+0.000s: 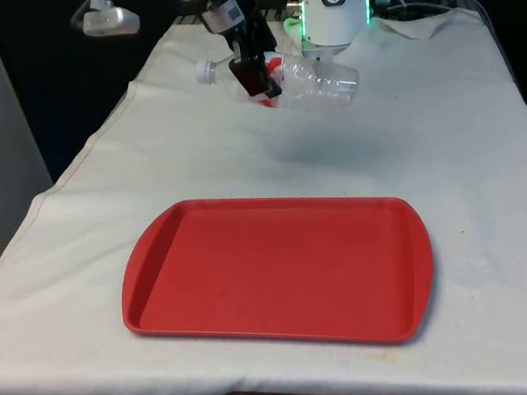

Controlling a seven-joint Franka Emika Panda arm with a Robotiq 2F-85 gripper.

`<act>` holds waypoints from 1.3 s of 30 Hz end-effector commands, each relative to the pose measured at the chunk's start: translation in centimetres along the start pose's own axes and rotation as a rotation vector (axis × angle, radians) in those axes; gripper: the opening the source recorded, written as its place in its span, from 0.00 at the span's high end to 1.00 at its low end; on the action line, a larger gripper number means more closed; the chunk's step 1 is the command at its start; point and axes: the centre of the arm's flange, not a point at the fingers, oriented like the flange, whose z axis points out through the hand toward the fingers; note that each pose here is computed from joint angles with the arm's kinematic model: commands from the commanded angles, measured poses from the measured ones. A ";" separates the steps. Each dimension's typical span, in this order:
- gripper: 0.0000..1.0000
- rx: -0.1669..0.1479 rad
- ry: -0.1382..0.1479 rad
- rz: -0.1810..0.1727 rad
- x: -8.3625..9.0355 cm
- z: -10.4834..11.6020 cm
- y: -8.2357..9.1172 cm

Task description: Place the bottle upright on the tray.

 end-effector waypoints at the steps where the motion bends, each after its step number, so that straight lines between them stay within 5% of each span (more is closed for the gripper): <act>1: 0.86 -0.006 0.011 0.006 -0.2 -0.1 -0.3; 20: 0.86 -0.037 0.113 0.016 -3.8 0.3 -1.9; 32: 0.86 -0.045 0.115 0.006 -4.0 0.7 -2.2; 39: 0.86 -0.022 0.132 0.025 -4.3 0.3 -3.7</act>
